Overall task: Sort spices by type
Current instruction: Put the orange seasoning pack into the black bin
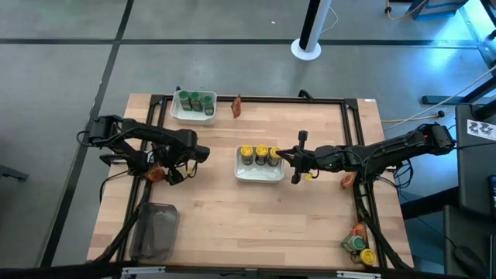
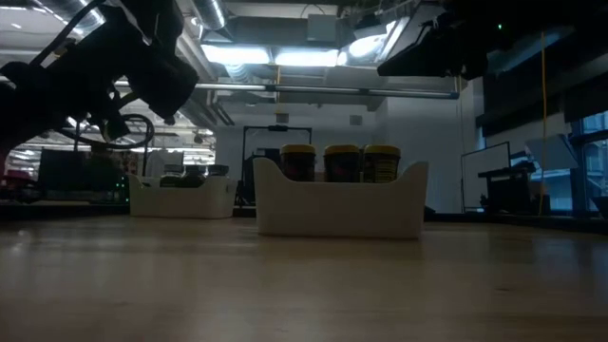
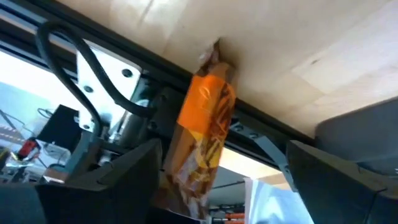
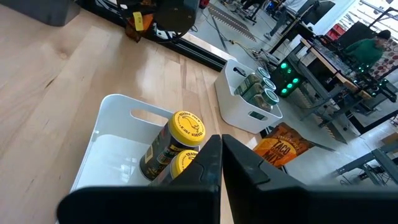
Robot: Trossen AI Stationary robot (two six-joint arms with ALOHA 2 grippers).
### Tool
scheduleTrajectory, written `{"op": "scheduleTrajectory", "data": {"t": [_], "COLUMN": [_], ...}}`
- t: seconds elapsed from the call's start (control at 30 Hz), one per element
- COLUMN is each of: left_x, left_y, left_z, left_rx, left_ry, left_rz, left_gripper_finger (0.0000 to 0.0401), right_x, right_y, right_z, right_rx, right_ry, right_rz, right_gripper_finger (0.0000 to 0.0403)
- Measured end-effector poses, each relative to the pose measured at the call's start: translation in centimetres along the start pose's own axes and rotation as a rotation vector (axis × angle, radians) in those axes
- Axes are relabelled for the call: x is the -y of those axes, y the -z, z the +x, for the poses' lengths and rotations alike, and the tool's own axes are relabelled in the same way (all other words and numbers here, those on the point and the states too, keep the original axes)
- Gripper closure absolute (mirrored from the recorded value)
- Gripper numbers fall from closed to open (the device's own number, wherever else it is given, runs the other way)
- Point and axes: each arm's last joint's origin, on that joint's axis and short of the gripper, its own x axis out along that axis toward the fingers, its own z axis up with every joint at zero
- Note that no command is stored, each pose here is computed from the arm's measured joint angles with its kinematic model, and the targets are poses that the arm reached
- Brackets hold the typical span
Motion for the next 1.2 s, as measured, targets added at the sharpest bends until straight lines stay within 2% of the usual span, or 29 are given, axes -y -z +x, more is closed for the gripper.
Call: {"op": "scheduleTrajectory", "data": {"t": [0.2,0.43,0.6,0.9,1.2], "left_x": [0.9,1.9,2.9,4.2,4.6], "left_y": [0.5,1.2,1.7,2.6,3.5], "left_z": [0.1,0.8,1.0,1.5,3.7], "left_rx": [-0.017,-0.018,0.014,0.052,0.114], "left_ry": [0.008,-0.041,-0.066,-0.138,-0.191], "left_rz": [-0.006,-0.015,0.024,0.105,0.18], "left_gripper_finger": [0.0074,0.0074,0.0083,0.018,0.0279], "right_x": [0.0,0.0,0.0,0.0,0.0], "right_y": [0.0,0.0,0.0,0.0,0.1], "right_z": [0.0,0.0,0.0,0.0,0.0], "right_rx": [0.0,0.0,-0.001,-0.001,-0.008], "right_ry": [0.0,0.0,-0.001,-0.001,-0.003], "right_rz": [0.0,0.0,-0.001,-0.001,-0.004], "right_gripper_finger": [0.0389,0.0389,0.0389,0.0389,0.0389]}}
